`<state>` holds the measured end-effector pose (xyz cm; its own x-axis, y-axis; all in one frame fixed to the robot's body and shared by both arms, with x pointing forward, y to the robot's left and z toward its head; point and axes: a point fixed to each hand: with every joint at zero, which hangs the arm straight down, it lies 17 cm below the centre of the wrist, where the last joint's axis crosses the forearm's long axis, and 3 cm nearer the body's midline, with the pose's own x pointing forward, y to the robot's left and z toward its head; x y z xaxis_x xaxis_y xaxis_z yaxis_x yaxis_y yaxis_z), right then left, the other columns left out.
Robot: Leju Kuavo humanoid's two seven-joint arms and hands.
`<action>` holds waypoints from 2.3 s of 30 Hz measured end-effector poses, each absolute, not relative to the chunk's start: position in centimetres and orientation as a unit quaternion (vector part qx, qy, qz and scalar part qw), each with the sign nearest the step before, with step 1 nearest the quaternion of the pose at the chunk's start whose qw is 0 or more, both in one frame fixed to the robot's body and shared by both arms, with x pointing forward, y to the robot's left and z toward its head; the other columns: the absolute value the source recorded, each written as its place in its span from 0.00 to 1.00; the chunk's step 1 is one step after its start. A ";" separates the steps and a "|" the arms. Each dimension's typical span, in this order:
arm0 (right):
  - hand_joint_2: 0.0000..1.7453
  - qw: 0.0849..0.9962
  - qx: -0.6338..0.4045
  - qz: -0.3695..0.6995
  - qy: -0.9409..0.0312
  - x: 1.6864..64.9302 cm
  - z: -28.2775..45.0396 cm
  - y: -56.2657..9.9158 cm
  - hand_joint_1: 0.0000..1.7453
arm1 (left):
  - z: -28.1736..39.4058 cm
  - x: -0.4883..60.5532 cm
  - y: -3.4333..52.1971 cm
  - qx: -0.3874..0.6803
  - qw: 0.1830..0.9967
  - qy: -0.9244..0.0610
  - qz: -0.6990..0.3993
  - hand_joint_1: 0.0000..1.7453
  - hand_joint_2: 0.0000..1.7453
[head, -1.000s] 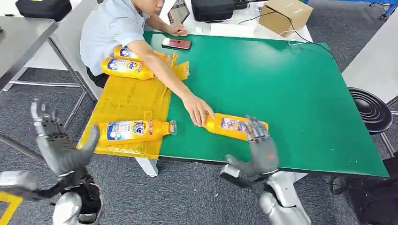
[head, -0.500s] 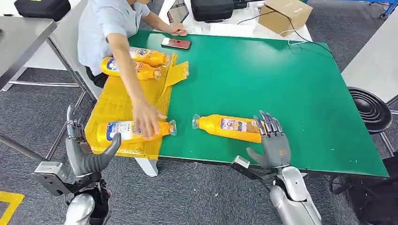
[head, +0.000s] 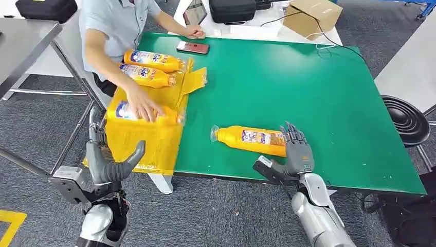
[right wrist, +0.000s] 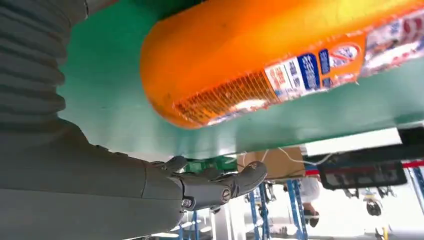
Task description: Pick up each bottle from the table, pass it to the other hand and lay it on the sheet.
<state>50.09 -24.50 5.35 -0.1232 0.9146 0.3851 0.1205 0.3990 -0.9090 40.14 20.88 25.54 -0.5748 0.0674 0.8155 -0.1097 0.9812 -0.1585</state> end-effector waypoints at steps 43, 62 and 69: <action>1.00 0.597 -0.320 0.403 -0.615 53.2 2.5 -24.2 0.97 | 25.6 44.0 15.7 -0.048 0.479 -0.876 0.041 0.00 1.00; 1.00 0.632 -0.240 0.362 -0.642 52.9 2.0 -23.0 1.00 | 23.9 45.3 15.4 -0.097 0.521 -0.845 0.075 0.00 1.00; 1.00 0.652 -0.112 0.213 -0.719 51.4 4.1 -18.9 1.00 | 18.9 46.7 15.8 -0.192 0.602 -0.757 0.167 0.00 1.00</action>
